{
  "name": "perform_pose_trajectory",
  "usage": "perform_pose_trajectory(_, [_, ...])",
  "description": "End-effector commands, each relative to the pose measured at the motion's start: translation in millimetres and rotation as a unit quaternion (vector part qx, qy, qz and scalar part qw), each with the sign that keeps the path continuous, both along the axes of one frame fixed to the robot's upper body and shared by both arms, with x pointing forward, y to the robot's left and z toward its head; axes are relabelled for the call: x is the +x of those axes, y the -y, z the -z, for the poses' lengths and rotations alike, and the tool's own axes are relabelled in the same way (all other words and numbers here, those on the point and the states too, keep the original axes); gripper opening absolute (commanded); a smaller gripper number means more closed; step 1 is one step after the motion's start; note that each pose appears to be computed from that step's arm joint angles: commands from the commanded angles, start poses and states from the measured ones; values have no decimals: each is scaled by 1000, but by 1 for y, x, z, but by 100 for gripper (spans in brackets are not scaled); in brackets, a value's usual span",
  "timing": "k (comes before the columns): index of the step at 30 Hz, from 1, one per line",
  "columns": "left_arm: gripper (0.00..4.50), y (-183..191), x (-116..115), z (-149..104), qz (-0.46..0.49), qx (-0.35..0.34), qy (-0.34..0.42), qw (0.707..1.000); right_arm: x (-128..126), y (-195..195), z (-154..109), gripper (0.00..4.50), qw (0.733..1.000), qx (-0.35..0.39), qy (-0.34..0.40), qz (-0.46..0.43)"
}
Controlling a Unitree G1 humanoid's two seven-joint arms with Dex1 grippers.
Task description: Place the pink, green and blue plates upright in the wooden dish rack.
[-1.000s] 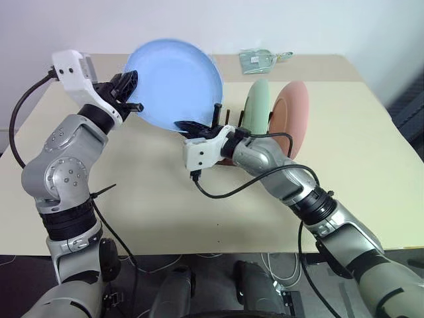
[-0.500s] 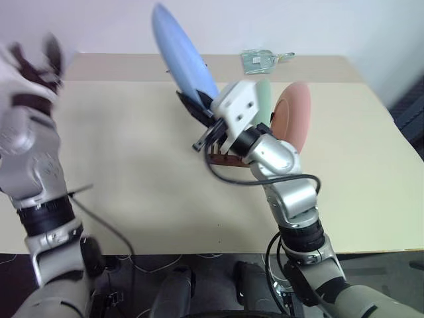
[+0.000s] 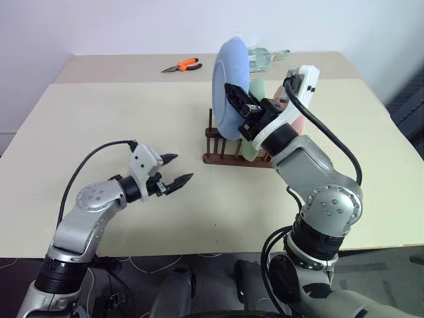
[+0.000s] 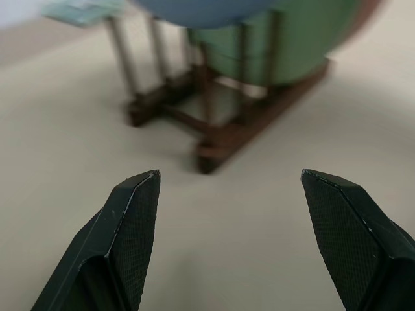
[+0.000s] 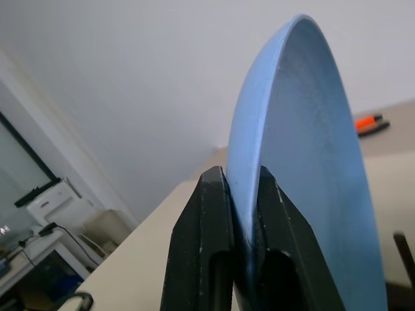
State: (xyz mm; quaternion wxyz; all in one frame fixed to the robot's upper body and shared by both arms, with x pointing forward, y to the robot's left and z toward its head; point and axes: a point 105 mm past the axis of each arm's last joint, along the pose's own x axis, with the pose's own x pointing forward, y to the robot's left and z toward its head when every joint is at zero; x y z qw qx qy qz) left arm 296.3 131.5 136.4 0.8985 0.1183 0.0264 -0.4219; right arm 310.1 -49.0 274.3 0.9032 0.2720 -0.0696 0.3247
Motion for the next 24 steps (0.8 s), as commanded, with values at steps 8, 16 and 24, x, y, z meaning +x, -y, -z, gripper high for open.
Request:
perform_pose_trajectory(8, [354,8,-2,-5,9,-8,11,1000,-9,-8,-42,0,997,66,17,-27])
perform_pose_trajectory(16, [354,9,-3,-2,10,-3,8,1000,-5,-8,-43,0,994,100,-41,-31])
perform_pose_trajectory(24, [354,9,-3,0,9,-1,10,1000,1,-7,-31,0,993,82,-80,-9])
